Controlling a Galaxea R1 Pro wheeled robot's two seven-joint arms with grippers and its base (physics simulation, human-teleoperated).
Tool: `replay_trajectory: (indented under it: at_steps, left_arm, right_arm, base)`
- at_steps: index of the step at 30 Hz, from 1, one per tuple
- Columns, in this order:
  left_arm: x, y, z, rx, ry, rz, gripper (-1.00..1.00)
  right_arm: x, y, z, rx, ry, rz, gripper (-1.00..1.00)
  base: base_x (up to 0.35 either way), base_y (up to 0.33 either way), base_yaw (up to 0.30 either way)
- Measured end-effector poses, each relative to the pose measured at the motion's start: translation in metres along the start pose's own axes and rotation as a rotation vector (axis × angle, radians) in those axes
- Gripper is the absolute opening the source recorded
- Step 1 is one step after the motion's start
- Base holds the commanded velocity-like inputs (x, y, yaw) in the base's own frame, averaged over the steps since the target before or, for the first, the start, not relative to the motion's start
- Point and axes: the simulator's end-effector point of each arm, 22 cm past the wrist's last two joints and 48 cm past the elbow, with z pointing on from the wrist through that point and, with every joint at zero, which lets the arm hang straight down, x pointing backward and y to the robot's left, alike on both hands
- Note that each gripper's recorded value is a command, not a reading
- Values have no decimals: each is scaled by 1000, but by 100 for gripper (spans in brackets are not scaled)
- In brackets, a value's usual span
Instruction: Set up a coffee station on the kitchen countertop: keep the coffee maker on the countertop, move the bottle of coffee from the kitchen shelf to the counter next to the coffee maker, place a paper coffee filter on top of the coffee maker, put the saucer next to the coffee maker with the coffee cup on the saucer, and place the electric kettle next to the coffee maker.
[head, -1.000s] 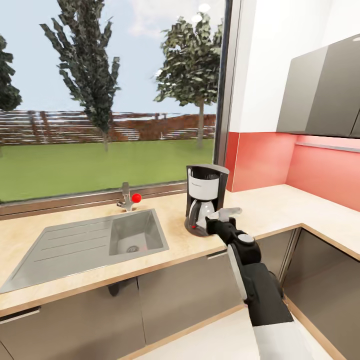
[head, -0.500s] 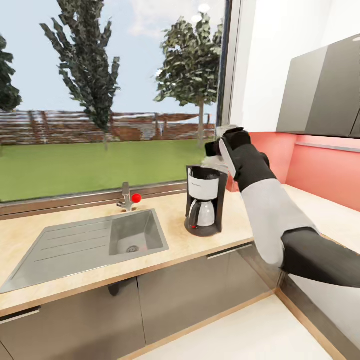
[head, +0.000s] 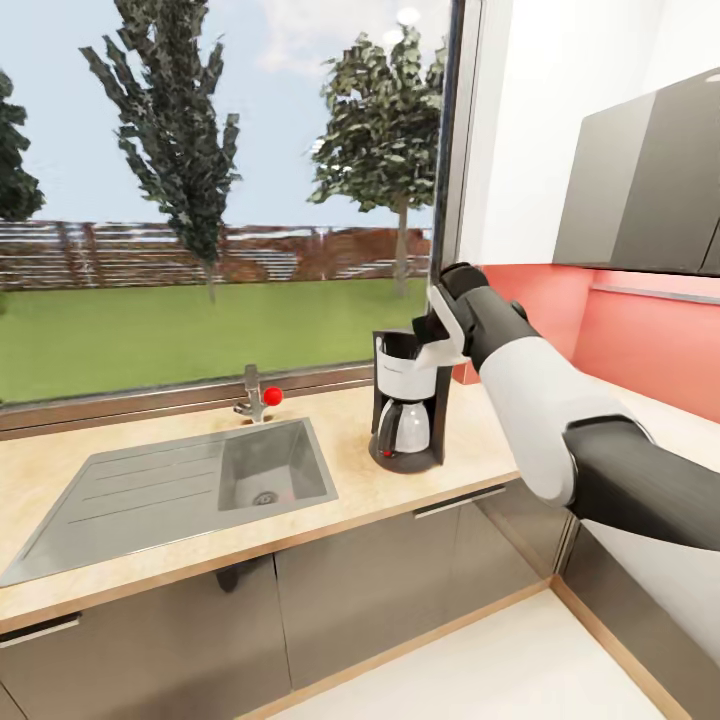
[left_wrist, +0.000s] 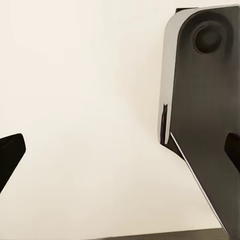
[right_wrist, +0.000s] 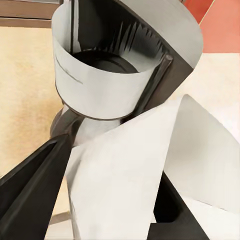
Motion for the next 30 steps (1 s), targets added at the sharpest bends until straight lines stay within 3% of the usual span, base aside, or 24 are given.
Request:
replay_trajectory:
  at_steps: [5, 8, 9, 12, 20, 30]
  left_arm:
    - [8, 0, 0, 1, 18, -2, 100]
    - [30, -1, -2, 4, 99, 4, 100]
    - [42, -2, -3, 6, 147, 8, 100]
    - [51, -3, -5, 7, 185, 15, 100]
    - [53, -3, -5, 7, 193, 11, 100]
    - [54, -5, -5, 10, 195, 10, 100]
  right_arm:
    - [6, 1, 4, 14, 17, -25, -100]
    - [5, 0, 3, 47, 15, -76, -100]
    - [3, 0, 2, 80, 8, -125, -100]
    - [2, -1, 1, 106, 2, -164, -100]
    - [2, -1, 1, 109, 2, -169, -100]
    - [2, -1, 1, 110, 4, -170, -100]
  base:
    - [0, 0, 0]
    - [12, 0, 0]
    - [68, 0, 0]
    - [148, 2, 0]
    - [265, 79, 0]
    - [30, 10, 0]
